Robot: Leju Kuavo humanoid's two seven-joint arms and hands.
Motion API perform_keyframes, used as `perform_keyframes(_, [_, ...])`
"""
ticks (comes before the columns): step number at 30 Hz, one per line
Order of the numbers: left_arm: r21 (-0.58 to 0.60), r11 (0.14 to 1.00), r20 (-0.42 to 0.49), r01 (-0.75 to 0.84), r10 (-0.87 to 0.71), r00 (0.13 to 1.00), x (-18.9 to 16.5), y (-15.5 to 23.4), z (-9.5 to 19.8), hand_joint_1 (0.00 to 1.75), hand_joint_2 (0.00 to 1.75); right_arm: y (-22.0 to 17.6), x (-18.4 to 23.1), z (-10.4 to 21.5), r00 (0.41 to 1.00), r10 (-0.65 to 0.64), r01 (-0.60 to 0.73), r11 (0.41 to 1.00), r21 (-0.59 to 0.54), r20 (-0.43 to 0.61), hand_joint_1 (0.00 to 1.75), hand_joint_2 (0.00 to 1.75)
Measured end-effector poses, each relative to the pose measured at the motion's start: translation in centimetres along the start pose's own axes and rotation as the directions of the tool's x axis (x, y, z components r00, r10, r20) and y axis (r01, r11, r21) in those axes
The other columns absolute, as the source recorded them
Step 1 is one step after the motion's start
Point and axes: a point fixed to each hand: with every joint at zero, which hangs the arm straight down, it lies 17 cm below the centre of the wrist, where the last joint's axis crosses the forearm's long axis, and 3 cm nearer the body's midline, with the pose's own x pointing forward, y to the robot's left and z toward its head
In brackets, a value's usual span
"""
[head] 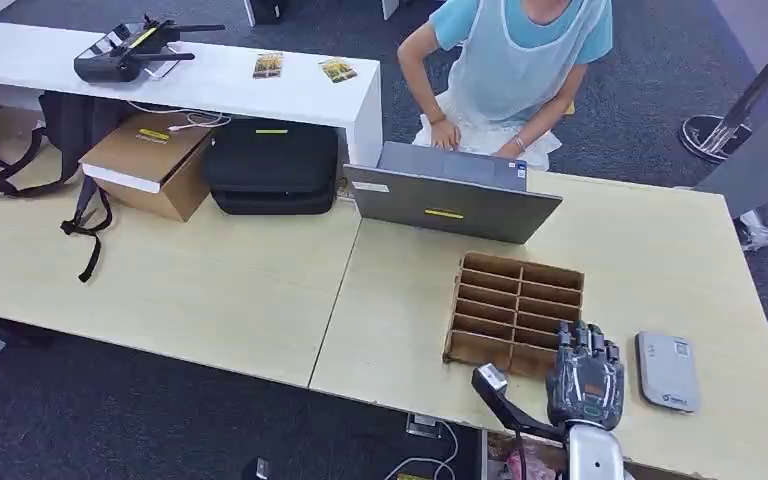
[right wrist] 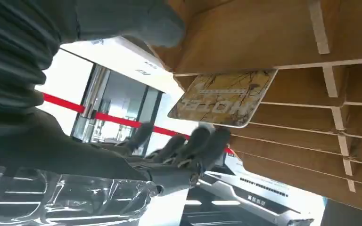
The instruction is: Pass the card to the sensor for recognition and then transmit it.
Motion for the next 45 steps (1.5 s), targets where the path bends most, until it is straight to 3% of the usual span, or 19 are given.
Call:
perform_keyframes(3, [0.0, 1.0, 0.0, 0.0, 0.0, 1.0, 0.0, 0.0, 0.0, 0.0, 1.75, 0.1, 0.0, 0.0, 1.0, 0.0, 0.0, 1.0, 0.0, -0.001, 0.7, 1.75])
perform_keyframes(13, [0.0, 1.0, 0.0, -0.007, 0.007, 1.0, 0.0, 0.0, 0.0, 0.0, 1.75, 0.2, -0.5, 0.0, 1.0, 0.001, -0.001, 1.0, 0.005, -0.016, 0.94, 1.75])
perform_keyframes(16, [0.0, 1.0, 0.0, -0.008, 0.008, 1.0, 0.0, 0.0, 0.0, 0.0, 1.75, 0.3, -0.7, 0.0, 1.0, -0.001, 0.001, 1.0, 0.005, -0.021, 1.31, 1.75])
perform_keyframes(17, [0.0, 1.0, -0.001, -0.008, 0.008, 1.0, 0.0, 0.0, 0.0, 0.0, 1.75, 0.3, -0.9, 0.0, 1.0, -0.002, 0.002, 1.0, 0.004, -0.023, 1.59, 1.75])
perform_keyframes(20, [0.0, 1.0, -0.001, -0.008, 0.008, 1.0, 0.0, 0.0, 0.0, 0.0, 1.75, 0.0, -1.2, 0.0, 1.0, -0.01, 0.01, 1.0, -0.006, -0.03, 1.75, 1.75])
perform_keyframes(45, [0.001, 1.0, -0.001, -0.003, 0.003, 1.0, 0.0, 0.0, 0.0, 0.0, 1.75, 0.0, -2.4, 0.6, 0.998, -0.032, 0.031, 0.999, -0.021, -0.049, 1.75, 1.75])
